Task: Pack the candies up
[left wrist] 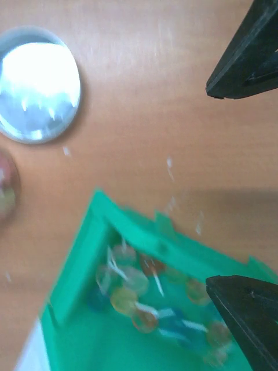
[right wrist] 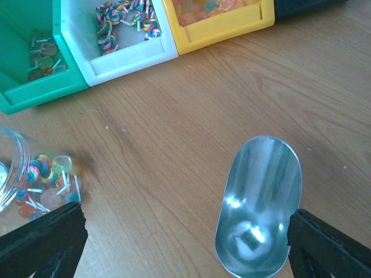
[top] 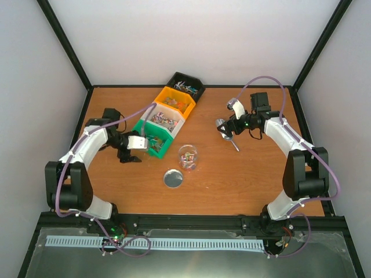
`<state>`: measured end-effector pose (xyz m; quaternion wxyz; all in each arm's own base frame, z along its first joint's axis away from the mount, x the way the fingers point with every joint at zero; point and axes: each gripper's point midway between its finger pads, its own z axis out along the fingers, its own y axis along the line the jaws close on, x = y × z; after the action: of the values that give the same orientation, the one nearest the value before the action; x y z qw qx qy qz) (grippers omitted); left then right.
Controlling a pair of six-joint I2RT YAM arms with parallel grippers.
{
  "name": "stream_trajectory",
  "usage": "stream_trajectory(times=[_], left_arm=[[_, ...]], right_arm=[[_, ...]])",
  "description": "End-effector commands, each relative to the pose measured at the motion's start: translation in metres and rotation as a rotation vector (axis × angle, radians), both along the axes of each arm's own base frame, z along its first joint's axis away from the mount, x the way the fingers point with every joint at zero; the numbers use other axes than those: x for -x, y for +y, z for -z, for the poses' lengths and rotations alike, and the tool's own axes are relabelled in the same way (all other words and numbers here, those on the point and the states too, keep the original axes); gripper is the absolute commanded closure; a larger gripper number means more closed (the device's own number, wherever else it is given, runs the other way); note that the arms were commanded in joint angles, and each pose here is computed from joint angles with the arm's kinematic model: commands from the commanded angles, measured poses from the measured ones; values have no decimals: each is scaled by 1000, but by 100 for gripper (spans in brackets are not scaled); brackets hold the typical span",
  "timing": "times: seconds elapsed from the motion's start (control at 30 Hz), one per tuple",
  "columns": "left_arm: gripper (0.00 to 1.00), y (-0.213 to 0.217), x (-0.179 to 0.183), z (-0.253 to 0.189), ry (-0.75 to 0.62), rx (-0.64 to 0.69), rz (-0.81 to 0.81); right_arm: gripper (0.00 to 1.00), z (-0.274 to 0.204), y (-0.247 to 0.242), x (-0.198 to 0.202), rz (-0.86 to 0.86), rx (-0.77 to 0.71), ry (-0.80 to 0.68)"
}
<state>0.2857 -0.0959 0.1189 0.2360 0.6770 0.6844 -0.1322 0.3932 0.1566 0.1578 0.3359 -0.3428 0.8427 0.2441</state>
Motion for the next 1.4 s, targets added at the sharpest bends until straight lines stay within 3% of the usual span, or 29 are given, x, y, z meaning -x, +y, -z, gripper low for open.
stream_trajectory(times=[0.0, 0.17, 0.4, 0.6, 1.0, 1.37], left_arm=[[17, -27, 59, 5, 33, 30, 276], [33, -62, 70, 22, 43, 17, 329], [40, -95, 93, 55, 48, -25, 471], [44, -112, 99, 61, 83, 2, 491], [55, -101, 101, 94, 45, -118, 596], [68, -88, 115, 90, 148, -222, 591]], right_arm=[[6, -6, 3, -3, -4, -25, -1], [6, -6, 5, -2, -6, -35, 23], [6, -1, 5, 7, -22, -28, 51], [6, -1, 4, 11, -36, -12, 47], [6, 2, -1, 17, -22, 10, 53], [6, -7, 3, 28, -62, -11, 85]])
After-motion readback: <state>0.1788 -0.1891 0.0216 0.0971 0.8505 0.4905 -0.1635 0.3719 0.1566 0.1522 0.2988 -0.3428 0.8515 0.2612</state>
